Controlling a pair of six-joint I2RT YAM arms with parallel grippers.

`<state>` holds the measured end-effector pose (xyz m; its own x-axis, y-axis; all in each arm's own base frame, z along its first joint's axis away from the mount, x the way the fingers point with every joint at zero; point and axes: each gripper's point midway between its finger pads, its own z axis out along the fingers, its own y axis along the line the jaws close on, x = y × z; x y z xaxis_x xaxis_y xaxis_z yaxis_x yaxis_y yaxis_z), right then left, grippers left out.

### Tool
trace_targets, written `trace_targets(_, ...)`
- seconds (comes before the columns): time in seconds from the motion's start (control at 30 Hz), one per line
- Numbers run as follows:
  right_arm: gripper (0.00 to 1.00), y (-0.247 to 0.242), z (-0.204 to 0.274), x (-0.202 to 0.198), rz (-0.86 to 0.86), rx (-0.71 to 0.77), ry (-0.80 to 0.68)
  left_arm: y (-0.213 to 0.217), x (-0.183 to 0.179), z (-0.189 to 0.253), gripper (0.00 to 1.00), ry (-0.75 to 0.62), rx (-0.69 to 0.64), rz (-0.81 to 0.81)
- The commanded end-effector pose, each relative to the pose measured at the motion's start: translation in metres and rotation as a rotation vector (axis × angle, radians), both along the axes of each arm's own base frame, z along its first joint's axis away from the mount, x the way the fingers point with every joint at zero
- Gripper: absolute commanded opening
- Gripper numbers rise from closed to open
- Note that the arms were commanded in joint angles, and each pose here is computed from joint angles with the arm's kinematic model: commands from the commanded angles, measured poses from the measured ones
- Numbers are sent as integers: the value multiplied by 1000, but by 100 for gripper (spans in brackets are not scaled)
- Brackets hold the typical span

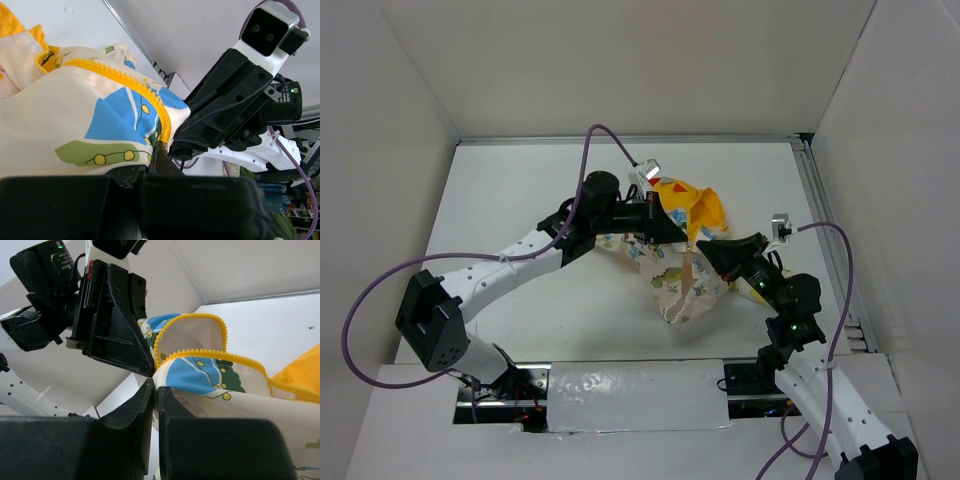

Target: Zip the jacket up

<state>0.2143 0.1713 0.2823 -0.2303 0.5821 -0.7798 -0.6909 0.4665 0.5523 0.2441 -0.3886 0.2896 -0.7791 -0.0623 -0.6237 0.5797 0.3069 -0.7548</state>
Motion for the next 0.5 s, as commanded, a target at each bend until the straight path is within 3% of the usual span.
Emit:
trace_targets(0.0,0,-11,59,-4,-69,52,-174,-3,-30,-3,0,-9,14,-122)
trace_targets(0.23,0,-11,60,-2,-69,42,-175,5,-48,2,2,-33,-1,-186)
trace_targets(0.27,0,-9,60,-3,-60,41,-176,6,-48,3,17,-30,3,-187)
trace_targets(0.33,0,-6,58,-6,-33,35,-172,7,-49,3,24,-32,4,-189)
trace_targets(0.47,0,-4,52,-7,-16,29,-155,9,-58,7,52,-42,-22,-216)
